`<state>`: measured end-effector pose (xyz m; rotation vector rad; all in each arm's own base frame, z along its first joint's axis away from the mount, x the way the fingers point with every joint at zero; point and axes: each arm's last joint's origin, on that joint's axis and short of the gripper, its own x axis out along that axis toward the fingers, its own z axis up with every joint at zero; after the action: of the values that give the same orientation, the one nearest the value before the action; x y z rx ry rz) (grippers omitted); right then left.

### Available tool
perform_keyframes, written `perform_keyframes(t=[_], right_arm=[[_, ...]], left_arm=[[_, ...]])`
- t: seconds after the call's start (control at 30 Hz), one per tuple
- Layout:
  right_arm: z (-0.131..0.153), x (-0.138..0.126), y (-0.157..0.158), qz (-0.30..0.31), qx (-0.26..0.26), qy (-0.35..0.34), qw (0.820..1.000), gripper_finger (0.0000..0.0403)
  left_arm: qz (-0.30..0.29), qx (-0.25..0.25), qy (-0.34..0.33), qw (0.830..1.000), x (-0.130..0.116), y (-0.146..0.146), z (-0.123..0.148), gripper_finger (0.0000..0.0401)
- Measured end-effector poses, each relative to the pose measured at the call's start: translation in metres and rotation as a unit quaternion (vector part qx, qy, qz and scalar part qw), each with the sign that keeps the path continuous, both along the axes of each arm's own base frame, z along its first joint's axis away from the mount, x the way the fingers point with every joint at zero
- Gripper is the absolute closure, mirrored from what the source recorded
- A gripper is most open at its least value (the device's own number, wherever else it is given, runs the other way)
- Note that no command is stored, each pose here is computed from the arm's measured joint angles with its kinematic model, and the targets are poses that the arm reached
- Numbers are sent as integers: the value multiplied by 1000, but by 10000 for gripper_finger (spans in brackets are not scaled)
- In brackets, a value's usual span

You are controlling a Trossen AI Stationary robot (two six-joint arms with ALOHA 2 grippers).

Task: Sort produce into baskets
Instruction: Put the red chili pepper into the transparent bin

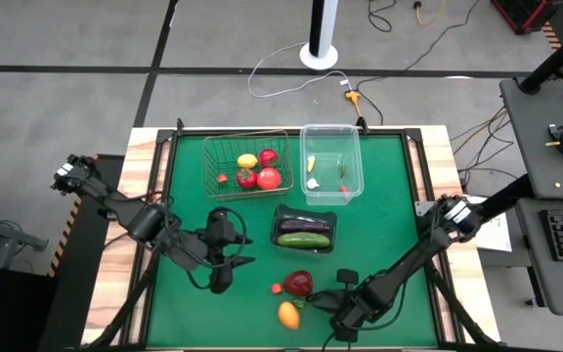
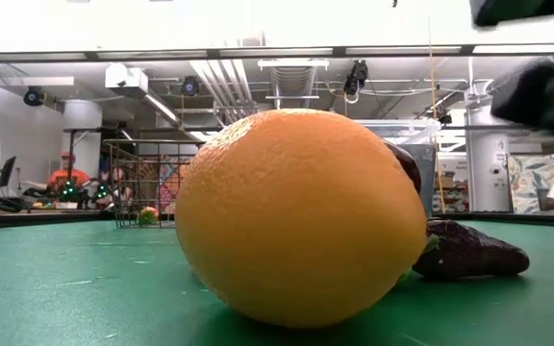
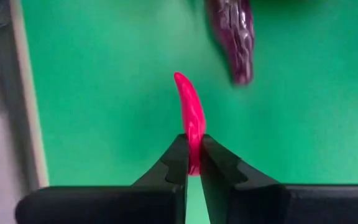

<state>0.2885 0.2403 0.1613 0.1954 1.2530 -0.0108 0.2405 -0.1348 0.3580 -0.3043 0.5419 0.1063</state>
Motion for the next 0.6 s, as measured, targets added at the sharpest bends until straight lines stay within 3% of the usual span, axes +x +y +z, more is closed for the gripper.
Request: perform_keyframes(t=[0.27, 0.43, 0.6], right_arm=[[86, -11, -26, -4, 17, 5, 1000, 382], [146, -9, -70, -78, -8, -80, 994, 381], [191, -10, -135, -174, -18, -155, 972, 381]], left_arm=[[1, 9, 14, 1000, -5, 3, 0, 211], [2, 15, 22, 1000, -5, 5, -2, 211], [2, 15, 22, 1000, -5, 5, -1, 211]])
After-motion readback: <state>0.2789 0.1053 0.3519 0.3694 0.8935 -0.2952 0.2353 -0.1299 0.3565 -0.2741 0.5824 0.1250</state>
